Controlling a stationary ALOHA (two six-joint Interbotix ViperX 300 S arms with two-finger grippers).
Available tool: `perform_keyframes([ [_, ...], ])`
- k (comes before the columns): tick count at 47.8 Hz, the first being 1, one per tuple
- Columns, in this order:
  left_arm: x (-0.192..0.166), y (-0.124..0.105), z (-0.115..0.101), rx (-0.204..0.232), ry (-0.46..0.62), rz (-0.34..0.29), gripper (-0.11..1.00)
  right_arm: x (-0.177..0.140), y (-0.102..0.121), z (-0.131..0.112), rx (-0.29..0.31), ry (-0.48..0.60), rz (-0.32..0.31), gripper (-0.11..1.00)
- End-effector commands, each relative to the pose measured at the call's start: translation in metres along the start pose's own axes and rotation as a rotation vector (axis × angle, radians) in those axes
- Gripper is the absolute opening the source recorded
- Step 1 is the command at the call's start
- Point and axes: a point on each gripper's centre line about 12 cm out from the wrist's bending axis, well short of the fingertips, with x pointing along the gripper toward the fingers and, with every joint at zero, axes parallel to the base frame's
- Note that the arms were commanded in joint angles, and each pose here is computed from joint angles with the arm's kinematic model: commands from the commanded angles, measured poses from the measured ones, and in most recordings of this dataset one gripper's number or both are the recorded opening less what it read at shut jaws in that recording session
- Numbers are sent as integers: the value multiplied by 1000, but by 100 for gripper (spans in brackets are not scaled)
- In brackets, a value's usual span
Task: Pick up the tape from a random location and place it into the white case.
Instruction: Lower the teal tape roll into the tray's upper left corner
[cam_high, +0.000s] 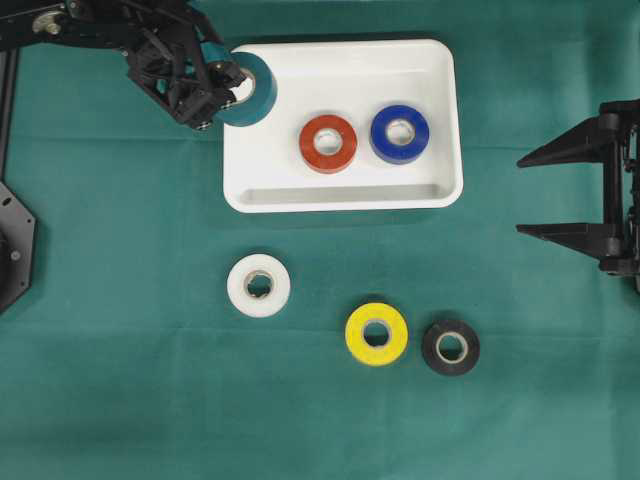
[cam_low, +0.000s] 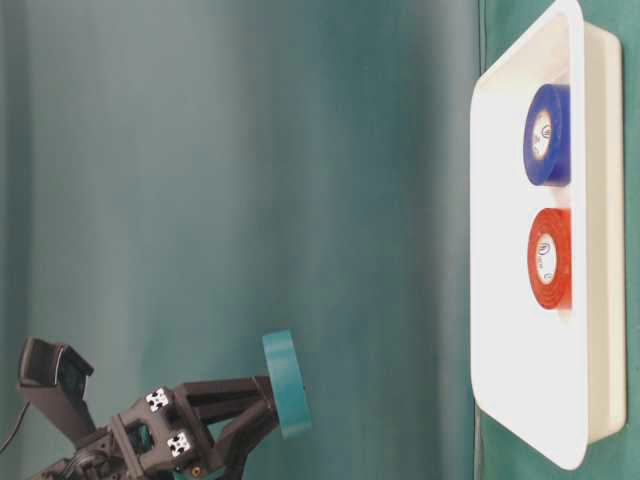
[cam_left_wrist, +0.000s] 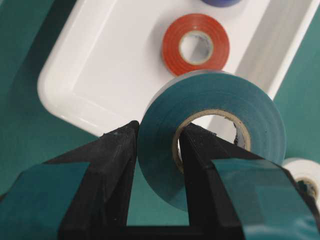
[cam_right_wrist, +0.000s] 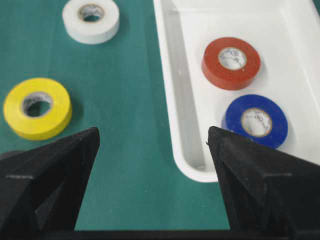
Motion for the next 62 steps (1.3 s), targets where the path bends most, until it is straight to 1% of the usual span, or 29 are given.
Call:
perform_keyframes([
  [1,-10,0,11,1,-46,-3,21,-1,1,8,-3,-20,4,83],
  [38,-7,0,7,-3,-35,-3,21,-1,1,8,-2,-15,2,83],
  [49,24,1,-4,2,-23,-2,21,-1,1,8,-2,-12,0,83],
  [55,48,4,-12,-4,-16,2,21,0,1,7,-2,-8,0,83],
  [62,85,14,-28,-23,27,19,21,0,1,7,-2,-8,0,83],
])
